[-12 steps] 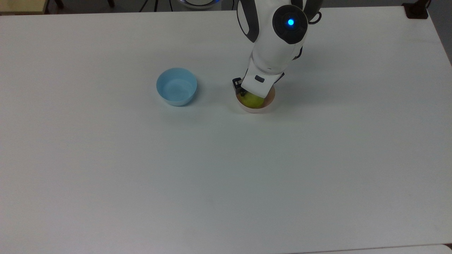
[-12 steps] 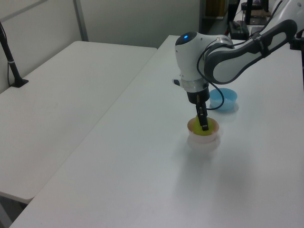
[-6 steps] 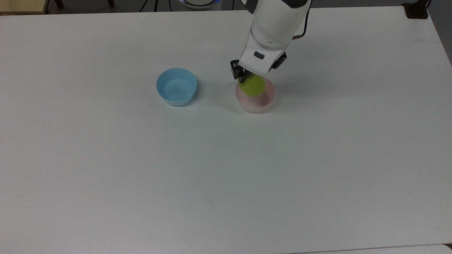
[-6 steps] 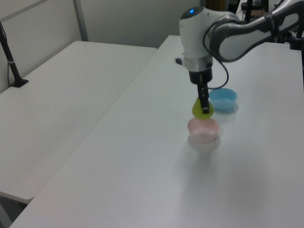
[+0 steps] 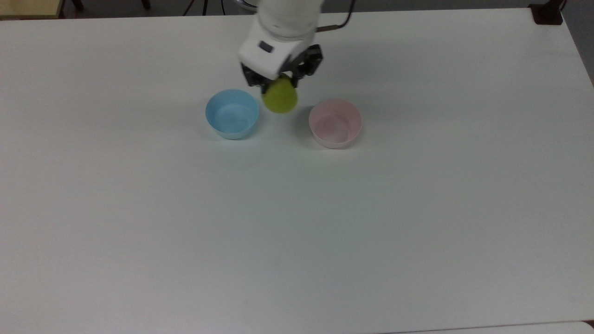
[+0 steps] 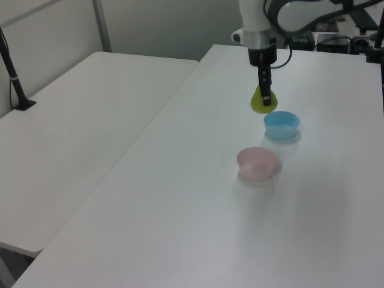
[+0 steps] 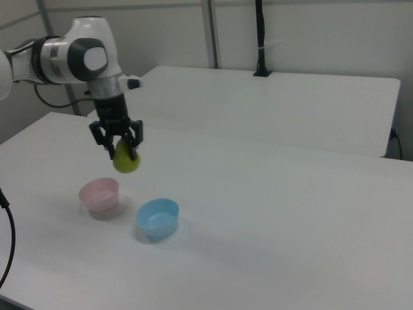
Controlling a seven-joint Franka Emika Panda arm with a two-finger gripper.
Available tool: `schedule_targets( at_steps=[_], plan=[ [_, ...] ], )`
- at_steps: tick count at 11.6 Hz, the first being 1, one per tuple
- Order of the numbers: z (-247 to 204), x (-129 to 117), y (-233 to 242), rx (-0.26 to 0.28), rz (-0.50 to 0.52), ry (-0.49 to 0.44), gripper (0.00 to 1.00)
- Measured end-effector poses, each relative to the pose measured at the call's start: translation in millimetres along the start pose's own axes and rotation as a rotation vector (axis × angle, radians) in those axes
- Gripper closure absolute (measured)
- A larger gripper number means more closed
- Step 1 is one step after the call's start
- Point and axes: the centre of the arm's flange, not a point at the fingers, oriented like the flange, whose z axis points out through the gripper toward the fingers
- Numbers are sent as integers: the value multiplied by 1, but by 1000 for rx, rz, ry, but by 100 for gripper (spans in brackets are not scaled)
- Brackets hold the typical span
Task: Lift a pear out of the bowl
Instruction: 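Carry the pear past the blue bowl to open table space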
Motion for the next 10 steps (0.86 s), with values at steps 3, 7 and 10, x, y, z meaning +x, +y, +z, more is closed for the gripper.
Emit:
schedule_targets(
  at_steps=[3,7,10],
  plan=[
    [2,-24,96,21,38,1,39],
    [41,-59,202,51,100,-14,39],
    [92,-70,252,65,165,-19,39]
  ],
)
